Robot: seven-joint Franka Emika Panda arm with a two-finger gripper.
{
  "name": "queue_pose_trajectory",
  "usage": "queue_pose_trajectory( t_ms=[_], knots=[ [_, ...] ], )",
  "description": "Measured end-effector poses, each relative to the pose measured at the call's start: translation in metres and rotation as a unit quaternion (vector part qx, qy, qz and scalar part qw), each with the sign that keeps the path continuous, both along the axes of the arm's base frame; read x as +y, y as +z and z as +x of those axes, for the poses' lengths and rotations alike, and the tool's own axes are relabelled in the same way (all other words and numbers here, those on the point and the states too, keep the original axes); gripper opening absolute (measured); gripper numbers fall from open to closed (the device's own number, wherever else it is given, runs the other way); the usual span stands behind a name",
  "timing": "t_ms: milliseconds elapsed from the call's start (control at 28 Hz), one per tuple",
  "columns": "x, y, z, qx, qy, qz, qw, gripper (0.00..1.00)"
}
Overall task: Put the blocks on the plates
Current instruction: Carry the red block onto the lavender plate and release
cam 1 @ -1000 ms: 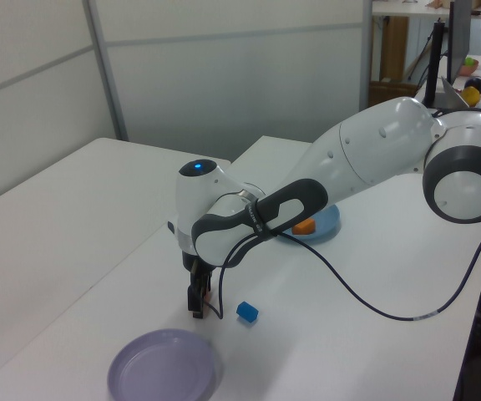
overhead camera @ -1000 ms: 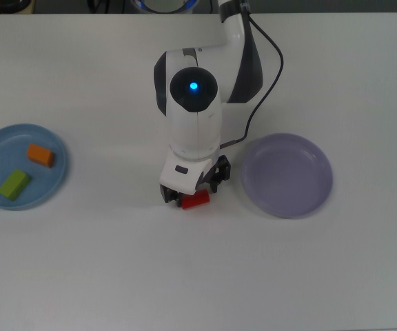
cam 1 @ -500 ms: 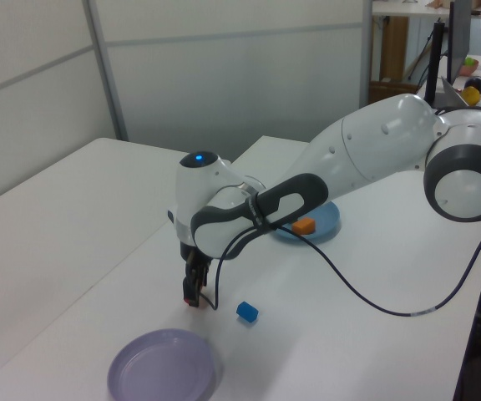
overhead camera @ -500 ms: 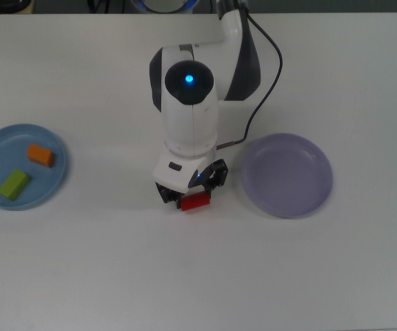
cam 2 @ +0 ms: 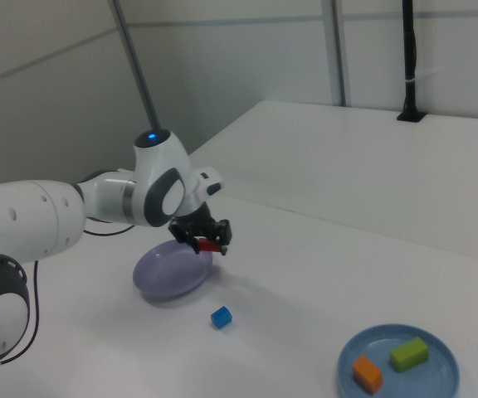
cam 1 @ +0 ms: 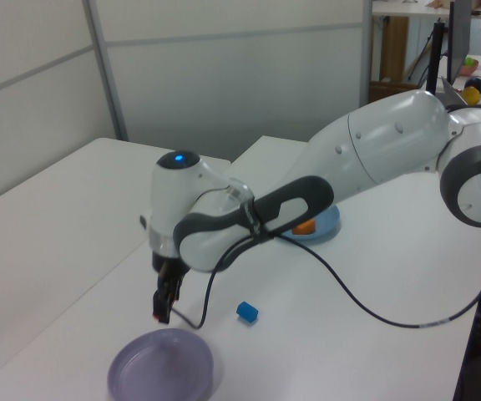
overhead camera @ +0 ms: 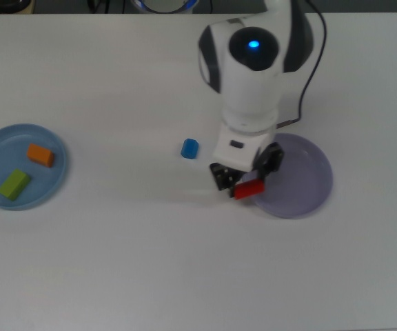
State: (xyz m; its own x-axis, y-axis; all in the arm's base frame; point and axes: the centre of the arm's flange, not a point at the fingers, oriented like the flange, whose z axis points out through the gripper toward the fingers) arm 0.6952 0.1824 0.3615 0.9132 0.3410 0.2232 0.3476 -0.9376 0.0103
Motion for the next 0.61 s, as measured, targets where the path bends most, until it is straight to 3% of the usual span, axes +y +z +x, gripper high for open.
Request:
queue_pose_trajectory(
  t_ms=[607],
  knots=[
    [0.097,-0.039,-0.031,0.020,-0.014,0.014,0.9996,0.66]
  ],
)
